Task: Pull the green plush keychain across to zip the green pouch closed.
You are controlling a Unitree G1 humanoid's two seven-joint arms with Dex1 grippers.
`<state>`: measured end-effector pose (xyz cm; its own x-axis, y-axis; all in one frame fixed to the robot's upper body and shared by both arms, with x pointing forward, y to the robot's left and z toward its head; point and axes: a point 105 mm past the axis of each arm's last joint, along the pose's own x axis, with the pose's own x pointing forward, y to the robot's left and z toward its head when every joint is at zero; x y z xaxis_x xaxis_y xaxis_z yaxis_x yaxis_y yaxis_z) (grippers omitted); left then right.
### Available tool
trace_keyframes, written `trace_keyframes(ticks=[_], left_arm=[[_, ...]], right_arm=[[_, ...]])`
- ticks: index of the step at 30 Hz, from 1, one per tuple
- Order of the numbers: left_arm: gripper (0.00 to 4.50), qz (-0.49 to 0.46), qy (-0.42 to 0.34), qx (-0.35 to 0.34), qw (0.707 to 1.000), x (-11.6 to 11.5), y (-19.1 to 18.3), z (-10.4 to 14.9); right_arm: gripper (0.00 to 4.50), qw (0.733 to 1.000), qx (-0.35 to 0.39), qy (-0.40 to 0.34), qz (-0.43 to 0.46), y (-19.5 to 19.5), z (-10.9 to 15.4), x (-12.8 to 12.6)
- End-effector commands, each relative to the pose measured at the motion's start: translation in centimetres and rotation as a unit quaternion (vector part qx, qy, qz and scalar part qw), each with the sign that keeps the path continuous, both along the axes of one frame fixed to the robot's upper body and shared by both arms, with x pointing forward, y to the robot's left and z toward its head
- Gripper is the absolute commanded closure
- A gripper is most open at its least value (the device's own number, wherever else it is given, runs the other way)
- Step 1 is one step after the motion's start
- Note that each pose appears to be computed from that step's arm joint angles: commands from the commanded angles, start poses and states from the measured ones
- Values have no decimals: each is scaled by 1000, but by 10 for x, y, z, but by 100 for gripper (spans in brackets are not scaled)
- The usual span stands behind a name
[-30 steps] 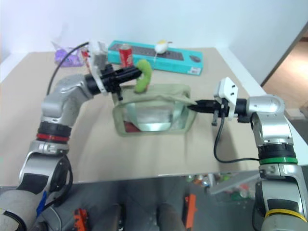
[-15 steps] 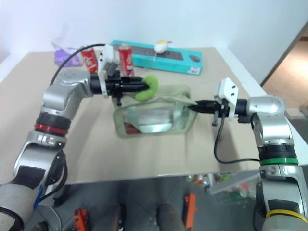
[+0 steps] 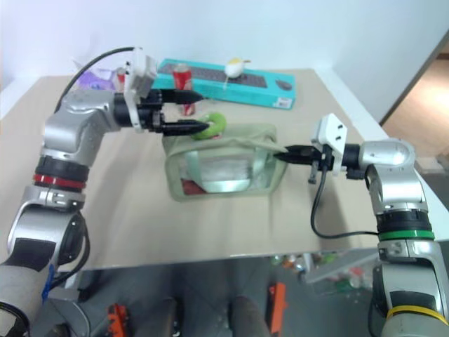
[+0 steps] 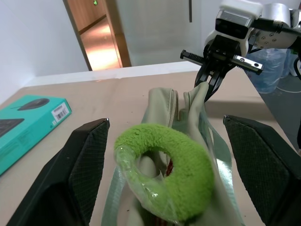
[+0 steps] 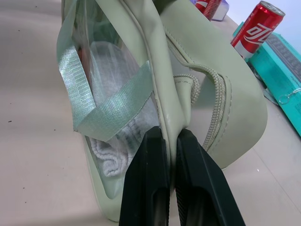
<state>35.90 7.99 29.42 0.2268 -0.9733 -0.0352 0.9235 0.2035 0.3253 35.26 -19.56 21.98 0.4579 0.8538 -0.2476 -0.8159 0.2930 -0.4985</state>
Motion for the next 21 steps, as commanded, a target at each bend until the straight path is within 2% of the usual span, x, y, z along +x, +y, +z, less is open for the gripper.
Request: trace_keyframes(ticks=[1,6,10,18,21], left_arm=[[43,23,-12,-30,999,-16,18,15],[43,67,10,-54,996,-38,37,-4],[43,120,32,-69,990,-46,41,-31],[43,207,61,-116,970,-44,41,-67],[123,233,57,-126,963,-37,40,-73]], right_arm=[[450,1000,-2,-19,-2,-2,10,0],[450,1000,-1,-18,-1,-3,10,3],[450,1000,-1,-16,2,-1,9,5],[450,1000,0,-16,9,3,9,9],[450,1000,0,-15,11,3,9,9]])
